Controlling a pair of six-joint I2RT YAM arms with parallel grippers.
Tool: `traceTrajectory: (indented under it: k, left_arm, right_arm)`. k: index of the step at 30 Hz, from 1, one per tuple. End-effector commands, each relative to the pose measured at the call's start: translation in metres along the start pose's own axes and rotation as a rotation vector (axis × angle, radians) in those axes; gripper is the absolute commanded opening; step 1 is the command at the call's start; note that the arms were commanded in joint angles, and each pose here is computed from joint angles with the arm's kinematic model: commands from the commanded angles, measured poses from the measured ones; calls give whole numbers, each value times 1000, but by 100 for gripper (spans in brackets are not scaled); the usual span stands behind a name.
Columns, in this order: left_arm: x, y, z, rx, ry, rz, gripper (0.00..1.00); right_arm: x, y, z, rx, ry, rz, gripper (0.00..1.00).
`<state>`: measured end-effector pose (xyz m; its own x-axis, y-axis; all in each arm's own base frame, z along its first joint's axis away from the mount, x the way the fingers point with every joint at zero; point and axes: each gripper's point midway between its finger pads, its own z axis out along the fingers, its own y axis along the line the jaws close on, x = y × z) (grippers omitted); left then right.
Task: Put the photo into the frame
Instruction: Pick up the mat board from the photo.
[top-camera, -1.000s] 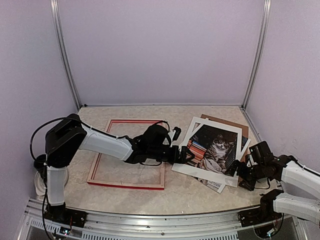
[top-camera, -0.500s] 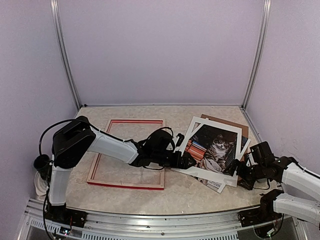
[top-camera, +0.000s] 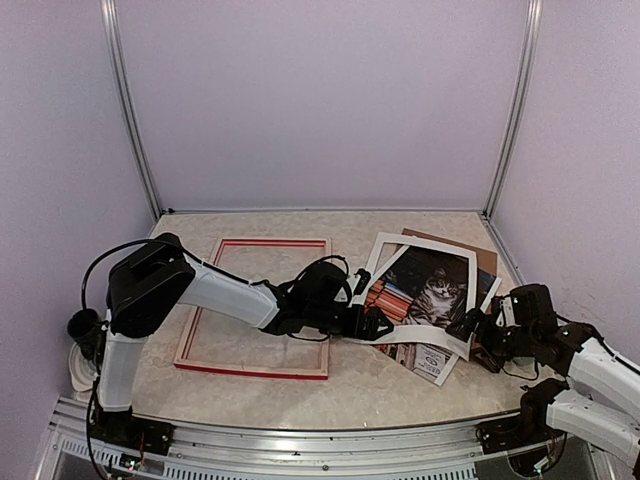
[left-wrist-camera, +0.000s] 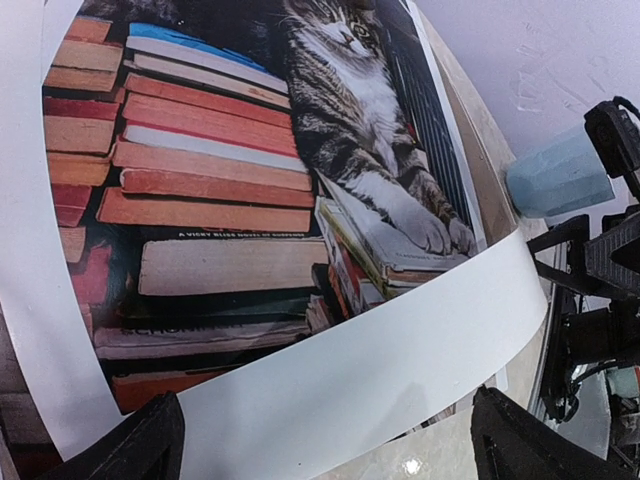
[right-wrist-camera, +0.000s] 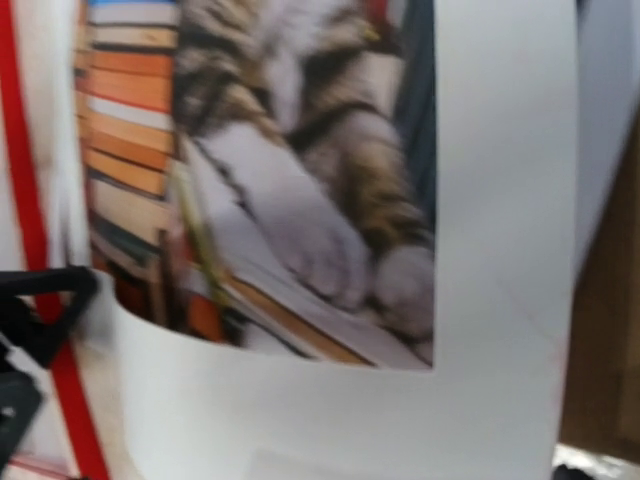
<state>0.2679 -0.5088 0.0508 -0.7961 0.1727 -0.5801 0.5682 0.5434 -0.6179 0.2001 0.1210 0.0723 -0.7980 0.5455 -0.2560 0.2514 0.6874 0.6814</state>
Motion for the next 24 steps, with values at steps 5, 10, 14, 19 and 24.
traceTrajectory:
  k: [5,10,14,19,24]
  left_arm:
    - [25,6,9,-11,75,1,98]
    - [25,5,7,-5,67,1,98]
    - [23,3,3,-6,60,6,98]
    - [23,3,1,-7,56,7,98]
    - [23,2,-3,-2,49,5,98]
  right_arm:
    - [-11,31,-8,-142,-58,-20,99]
    - [-26,50,-20,-206,-133,-46,99]
    - [-40,67,-28,-253,-197,-87,99]
    - [-50,79,-31,-282,-235,-109,99]
    - [-62,81,-33,-258,-290,-120,99]
